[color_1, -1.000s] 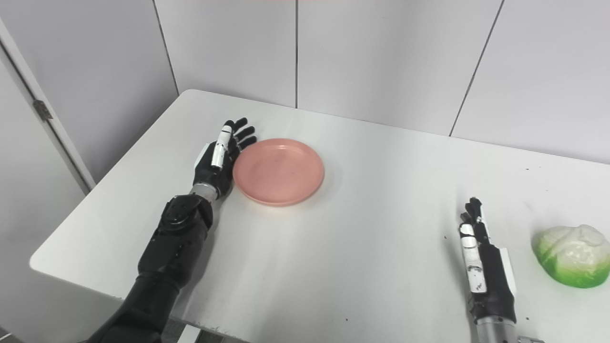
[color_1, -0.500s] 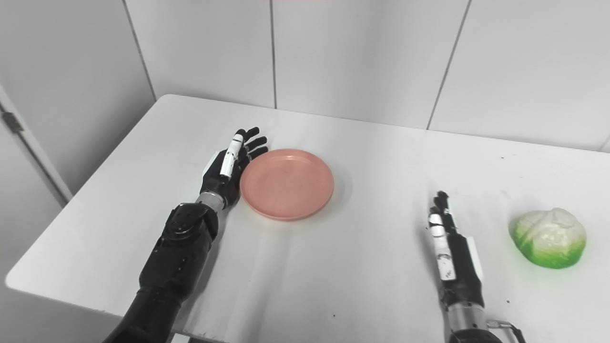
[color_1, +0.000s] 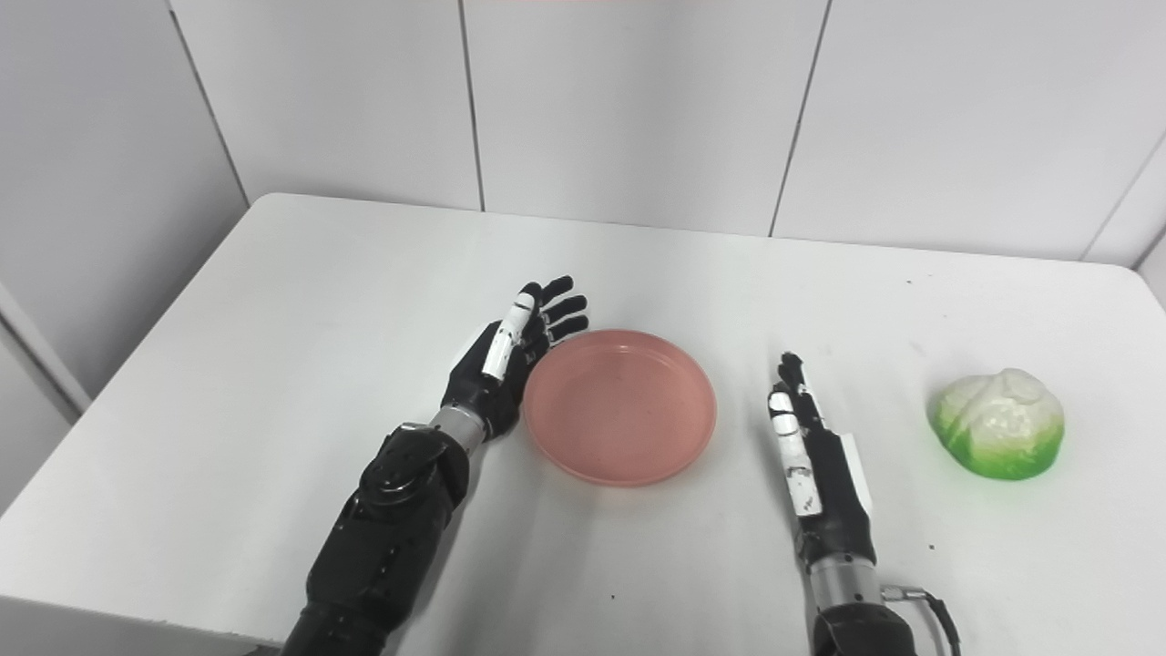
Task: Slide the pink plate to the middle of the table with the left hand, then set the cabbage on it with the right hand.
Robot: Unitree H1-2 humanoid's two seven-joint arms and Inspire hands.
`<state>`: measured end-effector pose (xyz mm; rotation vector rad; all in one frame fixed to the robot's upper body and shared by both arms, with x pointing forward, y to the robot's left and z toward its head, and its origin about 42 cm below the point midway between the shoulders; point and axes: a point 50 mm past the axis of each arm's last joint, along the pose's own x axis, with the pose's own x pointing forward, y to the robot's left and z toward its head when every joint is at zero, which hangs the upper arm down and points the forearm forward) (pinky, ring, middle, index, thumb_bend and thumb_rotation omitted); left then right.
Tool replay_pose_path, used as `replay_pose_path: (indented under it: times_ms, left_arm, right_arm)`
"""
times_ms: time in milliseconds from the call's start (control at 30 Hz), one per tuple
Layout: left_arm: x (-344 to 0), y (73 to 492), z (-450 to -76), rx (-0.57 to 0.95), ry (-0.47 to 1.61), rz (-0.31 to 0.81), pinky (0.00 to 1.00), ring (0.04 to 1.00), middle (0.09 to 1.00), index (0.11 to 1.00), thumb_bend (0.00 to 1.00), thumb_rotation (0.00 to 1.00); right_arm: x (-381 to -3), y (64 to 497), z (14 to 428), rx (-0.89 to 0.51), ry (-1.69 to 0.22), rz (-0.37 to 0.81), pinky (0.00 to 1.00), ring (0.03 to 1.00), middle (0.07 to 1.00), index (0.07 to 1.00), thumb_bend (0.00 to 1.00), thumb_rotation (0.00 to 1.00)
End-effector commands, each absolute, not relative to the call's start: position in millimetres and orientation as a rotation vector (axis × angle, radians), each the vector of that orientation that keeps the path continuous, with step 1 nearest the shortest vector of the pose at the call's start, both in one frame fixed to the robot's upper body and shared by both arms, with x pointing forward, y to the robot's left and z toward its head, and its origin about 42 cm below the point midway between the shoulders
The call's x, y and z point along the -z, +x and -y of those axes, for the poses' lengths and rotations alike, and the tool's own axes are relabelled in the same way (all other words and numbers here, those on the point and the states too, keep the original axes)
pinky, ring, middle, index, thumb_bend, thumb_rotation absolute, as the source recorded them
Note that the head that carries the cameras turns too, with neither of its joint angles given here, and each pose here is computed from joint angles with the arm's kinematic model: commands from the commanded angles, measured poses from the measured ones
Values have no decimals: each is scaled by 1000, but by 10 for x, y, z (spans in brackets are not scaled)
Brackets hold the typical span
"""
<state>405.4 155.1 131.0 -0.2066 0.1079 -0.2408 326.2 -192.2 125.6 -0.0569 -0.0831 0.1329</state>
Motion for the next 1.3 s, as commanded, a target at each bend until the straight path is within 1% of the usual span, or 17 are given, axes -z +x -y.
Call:
replay_pose_path:
  times_ms: [0,233,467,567,633,700,800,867,933,1067,1133,1167,1200,1267]
  left_arm:
    - [-1225,3998,-1514,244,-218,-158,859,872,884,876,438,1000]
    - [-1164,3963,-1540,248,-221,-169,870,885,892,886,448,1000]
    - [-1144,3949,-1611,243,-219,-169,871,883,891,882,450,1000]
    - [-1120,3940,-1645,241,-223,-168,875,884,891,885,445,1000]
    - [-1106,3927,-1671,247,-227,-164,881,888,894,889,443,1000]
    - [-1087,3915,-1706,249,-229,-164,888,893,900,894,446,1000]
    - [-1061,3903,-1759,246,-239,-170,883,888,895,889,449,1000]
    - [-1038,3892,-1797,251,-241,-170,888,892,900,895,443,1000]
    - [-1018,3881,-1830,252,-243,-172,888,892,901,895,444,1000]
    - [-973,3865,-1887,259,-245,-175,894,897,907,900,445,1000]
    - [-942,3869,-1921,261,-249,-177,897,897,909,901,443,1000]
    - [-926,3872,-1941,263,-250,-178,899,897,909,901,444,1000]
    - [-912,3875,-1961,264,-252,-180,900,897,909,901,445,1000]
    - [-892,3880,-1986,264,-258,-180,902,897,909,900,449,1000]
  right_arm:
    - [-1329,3284,1859,-140,-53,96,989,973,977,975,447,1000]
    - [-1319,3299,1833,-140,-44,111,971,960,969,968,440,1000]
    - [-1327,3311,1845,-135,-55,115,985,970,977,970,440,1000]
    - [-1327,3324,1854,-117,-66,137,973,964,968,960,433,1000]
    - [-1350,3329,1862,-111,-93,169,967,963,963,957,404,1000]
    - [-1381,3338,1862,-107,-117,199,938,944,949,948,400,1000]
    - [-1482,3353,1849,-98,-132,233,923,936,941,942,424,1000]
    - [-1599,3358,1855,-99,-149,271,930,937,947,951,438,1000]
    - [-1704,3355,1872,-87,-189,307,924,932,947,954,446,1000]
    - [-1898,3362,1937,-65,-272,359,913,956,968,971,516,1000]
    - [-2021,3375,1980,-44,-310,394,885,949,964,969,552,1000]
    - [-2100,3386,2012,-29,-340,409,866,943,962,967,592,1000]
    - [-2174,3395,2043,-11,-374,419,861,941,961,967,604,1000]
    - [-2293,3407,2097,25,-437,447,869,918,945,955,684,1000]
